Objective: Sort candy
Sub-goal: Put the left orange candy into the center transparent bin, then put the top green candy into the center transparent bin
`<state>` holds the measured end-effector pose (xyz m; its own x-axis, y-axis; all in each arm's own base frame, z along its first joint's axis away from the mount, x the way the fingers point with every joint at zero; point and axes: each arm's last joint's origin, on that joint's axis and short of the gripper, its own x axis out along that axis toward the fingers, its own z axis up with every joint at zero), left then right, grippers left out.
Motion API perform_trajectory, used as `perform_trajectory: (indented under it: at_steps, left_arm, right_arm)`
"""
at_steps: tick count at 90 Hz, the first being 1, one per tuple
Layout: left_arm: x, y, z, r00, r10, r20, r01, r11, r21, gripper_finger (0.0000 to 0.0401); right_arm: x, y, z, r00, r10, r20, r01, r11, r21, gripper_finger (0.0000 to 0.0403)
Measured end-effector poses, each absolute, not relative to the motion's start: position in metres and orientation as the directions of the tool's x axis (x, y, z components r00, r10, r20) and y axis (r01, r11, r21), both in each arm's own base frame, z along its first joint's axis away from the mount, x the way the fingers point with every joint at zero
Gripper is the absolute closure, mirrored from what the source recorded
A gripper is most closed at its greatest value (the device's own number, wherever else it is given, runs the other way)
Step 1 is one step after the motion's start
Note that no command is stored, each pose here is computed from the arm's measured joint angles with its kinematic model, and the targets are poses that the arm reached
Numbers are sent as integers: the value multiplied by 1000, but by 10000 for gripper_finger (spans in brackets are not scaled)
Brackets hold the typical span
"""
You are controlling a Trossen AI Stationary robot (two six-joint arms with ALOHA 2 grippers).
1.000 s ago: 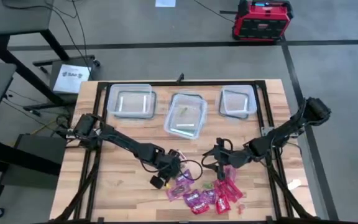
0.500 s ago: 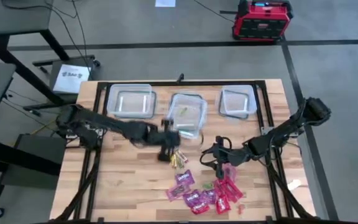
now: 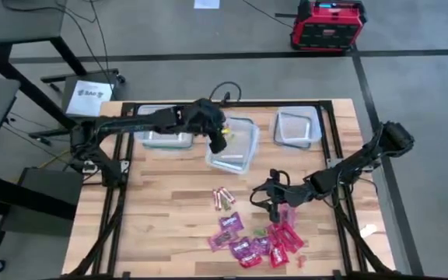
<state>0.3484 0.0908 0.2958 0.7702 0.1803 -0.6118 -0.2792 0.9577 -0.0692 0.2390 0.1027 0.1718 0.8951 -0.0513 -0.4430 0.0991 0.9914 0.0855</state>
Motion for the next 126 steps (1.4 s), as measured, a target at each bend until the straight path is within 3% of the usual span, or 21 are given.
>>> perform_trajectory:
  at_steps: [7, 15, 28, 38, 70, 110, 118, 126]
  left_arm:
    - [352, 71, 296, 789, 69, -611, -154, 984, -88, 239]
    - [358, 40, 295, 789, -22, -614, 23, 1000, -6, 232]
    - [366, -17, 282, 750, -142, -646, 319, 933, 166, 231]
    - [376, -44, 265, 747, -65, -662, 293, 926, 240, 239]
    - [396, -78, 186, 577, -77, -813, 453, 858, 241, 275]
    - [400, -81, 152, 491, -82, -867, 552, 799, 237, 279]
    - [400, -81, 150, 491, -87, -867, 538, 813, 223, 305]
    - [401, -82, 151, 500, -92, -861, 532, 817, 222, 363]
  right_arm:
    - [239, 103, 172, 895, -51, -443, 99, 991, 85, 177]
    - [239, 103, 172, 895, -51, -443, 97, 992, 81, 177]
    - [240, 101, 172, 895, -56, -442, 101, 992, 79, 177]
    - [240, 101, 172, 895, -57, -443, 102, 992, 79, 177]
    - [240, 101, 172, 895, -56, -442, 101, 992, 79, 177]
    - [239, 101, 172, 894, -57, -445, 101, 992, 76, 177]
    - [239, 101, 171, 893, -57, -447, 101, 992, 75, 177]
    - [239, 101, 171, 892, -58, -448, 102, 992, 75, 177]
